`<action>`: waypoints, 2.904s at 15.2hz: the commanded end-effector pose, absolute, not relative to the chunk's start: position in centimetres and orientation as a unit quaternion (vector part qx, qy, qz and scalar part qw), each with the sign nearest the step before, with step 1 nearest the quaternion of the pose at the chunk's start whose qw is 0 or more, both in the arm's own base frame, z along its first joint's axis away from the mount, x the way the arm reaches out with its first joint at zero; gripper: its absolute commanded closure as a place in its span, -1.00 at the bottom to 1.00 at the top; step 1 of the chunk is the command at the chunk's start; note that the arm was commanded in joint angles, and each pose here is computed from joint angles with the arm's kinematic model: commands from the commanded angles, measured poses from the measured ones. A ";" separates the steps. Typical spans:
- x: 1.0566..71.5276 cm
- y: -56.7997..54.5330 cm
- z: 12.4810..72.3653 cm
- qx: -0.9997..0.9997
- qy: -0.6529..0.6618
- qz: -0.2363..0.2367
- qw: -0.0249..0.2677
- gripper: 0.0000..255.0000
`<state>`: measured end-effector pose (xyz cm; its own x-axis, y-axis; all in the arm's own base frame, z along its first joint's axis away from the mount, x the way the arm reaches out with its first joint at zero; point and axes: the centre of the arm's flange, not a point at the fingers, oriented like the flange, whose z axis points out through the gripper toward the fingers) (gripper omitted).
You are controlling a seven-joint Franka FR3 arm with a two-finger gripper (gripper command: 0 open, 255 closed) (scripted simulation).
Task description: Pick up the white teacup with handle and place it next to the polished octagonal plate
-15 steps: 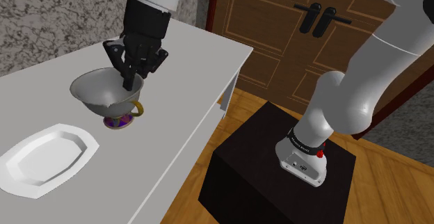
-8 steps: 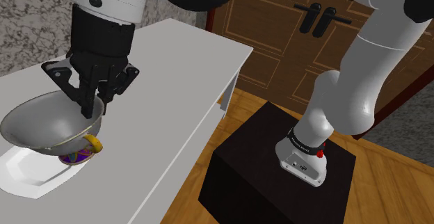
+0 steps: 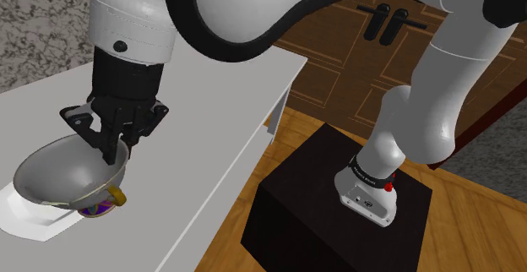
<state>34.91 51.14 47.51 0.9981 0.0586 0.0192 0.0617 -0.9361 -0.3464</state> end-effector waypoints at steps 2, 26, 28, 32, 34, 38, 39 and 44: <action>34.9 51.2 46.0 -0.984 -0.031 -0.005 0.177 1.00; 34.9 51.2 35.8 -0.984 -0.031 -0.005 0.177 1.00; 34.9 51.2 35.8 -0.984 -0.031 -0.005 0.177 1.00; 34.9 51.2 35.8 -0.984 -0.031 -0.005 0.177 -1.00; 34.9 51.2 35.8 -0.984 -0.031 -0.005 0.177 -1.00; 34.9 49.8 39.5 -0.984 -0.031 -0.005 0.177 -1.00; 34.9 49.4 40.5 -0.984 -0.031 -0.005 0.177 -1.00; 34.9 49.4 40.5 -0.984 -0.031 -0.005 0.177 -1.00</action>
